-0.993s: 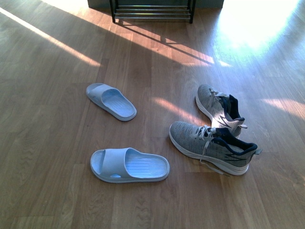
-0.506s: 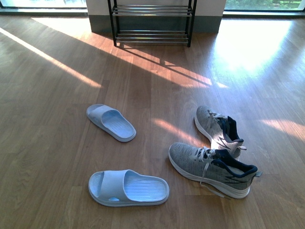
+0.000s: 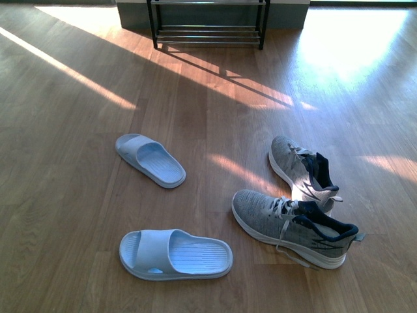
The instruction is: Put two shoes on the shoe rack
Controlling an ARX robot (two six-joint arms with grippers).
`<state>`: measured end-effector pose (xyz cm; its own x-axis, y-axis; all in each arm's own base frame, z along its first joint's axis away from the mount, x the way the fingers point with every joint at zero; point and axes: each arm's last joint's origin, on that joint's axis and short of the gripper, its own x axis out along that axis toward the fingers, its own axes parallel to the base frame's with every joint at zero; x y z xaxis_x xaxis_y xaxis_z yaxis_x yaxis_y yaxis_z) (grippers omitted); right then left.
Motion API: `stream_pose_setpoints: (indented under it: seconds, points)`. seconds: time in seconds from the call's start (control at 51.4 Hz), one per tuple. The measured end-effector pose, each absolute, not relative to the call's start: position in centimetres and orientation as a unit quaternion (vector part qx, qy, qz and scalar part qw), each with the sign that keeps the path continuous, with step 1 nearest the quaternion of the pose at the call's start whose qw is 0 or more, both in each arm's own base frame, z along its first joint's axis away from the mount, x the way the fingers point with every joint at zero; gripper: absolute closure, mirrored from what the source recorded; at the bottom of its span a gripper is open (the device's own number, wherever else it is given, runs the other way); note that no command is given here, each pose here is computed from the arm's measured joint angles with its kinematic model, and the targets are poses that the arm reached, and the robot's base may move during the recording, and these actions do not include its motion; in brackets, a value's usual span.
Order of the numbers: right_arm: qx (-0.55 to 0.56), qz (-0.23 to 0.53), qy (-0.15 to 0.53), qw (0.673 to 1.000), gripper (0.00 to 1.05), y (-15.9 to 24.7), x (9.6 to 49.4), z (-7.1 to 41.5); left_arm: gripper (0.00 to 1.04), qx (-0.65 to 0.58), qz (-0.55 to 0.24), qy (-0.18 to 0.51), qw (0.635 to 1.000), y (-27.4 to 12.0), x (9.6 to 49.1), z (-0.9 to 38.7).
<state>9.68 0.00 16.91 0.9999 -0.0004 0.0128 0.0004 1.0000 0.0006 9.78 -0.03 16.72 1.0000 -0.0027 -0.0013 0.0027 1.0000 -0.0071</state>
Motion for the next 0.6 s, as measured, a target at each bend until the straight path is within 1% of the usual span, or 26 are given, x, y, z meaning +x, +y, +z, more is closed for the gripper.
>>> stream_pose_setpoints:
  seconds: [0.604]
  points:
    - [0.0, 0.0, -0.006, 1.0, 0.09, -0.01, 9.69, 16.91, 0.09, -0.004, -0.001, 0.001, 1.0, -0.03, 9.78, 16.72]
